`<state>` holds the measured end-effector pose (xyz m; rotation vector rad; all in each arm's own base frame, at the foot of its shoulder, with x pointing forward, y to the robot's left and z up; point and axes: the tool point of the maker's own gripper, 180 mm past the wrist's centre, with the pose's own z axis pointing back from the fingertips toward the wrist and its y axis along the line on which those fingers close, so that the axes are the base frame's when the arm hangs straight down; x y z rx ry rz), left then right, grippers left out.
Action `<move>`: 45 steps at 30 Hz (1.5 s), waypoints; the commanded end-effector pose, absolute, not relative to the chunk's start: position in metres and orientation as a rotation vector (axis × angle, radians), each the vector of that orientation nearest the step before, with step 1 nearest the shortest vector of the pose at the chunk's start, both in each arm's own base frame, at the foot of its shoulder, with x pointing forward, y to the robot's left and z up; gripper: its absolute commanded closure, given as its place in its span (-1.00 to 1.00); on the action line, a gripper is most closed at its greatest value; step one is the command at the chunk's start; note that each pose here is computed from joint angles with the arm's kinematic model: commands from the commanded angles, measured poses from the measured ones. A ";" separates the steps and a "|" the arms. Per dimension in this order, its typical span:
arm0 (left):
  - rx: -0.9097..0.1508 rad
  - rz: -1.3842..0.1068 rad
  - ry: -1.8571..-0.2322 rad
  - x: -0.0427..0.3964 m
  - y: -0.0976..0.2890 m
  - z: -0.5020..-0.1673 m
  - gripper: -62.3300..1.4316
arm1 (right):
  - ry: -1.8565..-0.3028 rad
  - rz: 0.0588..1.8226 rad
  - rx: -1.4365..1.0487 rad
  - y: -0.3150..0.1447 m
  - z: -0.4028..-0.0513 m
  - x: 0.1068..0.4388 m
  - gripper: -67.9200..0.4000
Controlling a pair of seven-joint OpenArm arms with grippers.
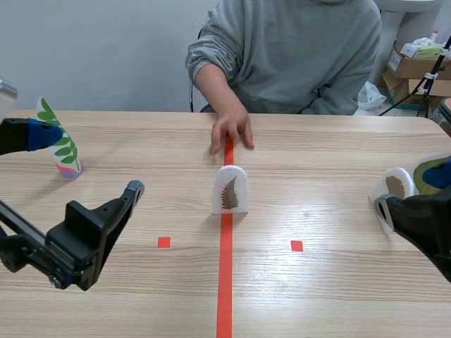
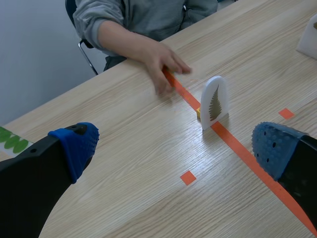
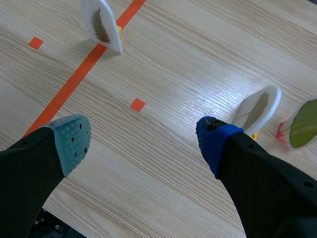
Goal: Do the leaf sorting experiment
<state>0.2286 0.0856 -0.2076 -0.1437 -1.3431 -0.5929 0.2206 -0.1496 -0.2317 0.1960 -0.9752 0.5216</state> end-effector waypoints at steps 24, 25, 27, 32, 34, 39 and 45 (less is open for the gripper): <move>-0.154 -0.587 -1.363 0.229 0.084 -0.203 -1.00 | -0.992 0.535 0.173 -0.152 -0.228 0.225 -0.30; -0.154 -0.587 -1.363 0.229 0.084 -0.203 -1.00 | -0.992 0.535 0.173 -0.152 -0.228 0.225 -0.30; -0.154 -0.587 -1.363 0.229 0.084 -0.203 -1.00 | -0.992 0.535 0.173 -0.152 -0.228 0.225 -0.30; -0.154 -0.587 -1.363 0.229 0.084 -0.203 -1.00 | -0.992 0.535 0.173 -0.152 -0.228 0.225 -0.30; -0.154 -0.587 -1.363 0.229 0.084 -0.203 -1.00 | -0.992 0.535 0.173 -0.152 -0.228 0.225 -0.30; -0.154 -0.587 -1.363 0.229 0.084 -0.203 -1.00 | -0.992 0.535 0.173 -0.152 -0.228 0.225 -0.30; -0.154 -0.587 -1.363 0.229 0.084 -0.203 -1.00 | -0.991 0.535 0.173 -0.152 -0.228 0.225 -0.30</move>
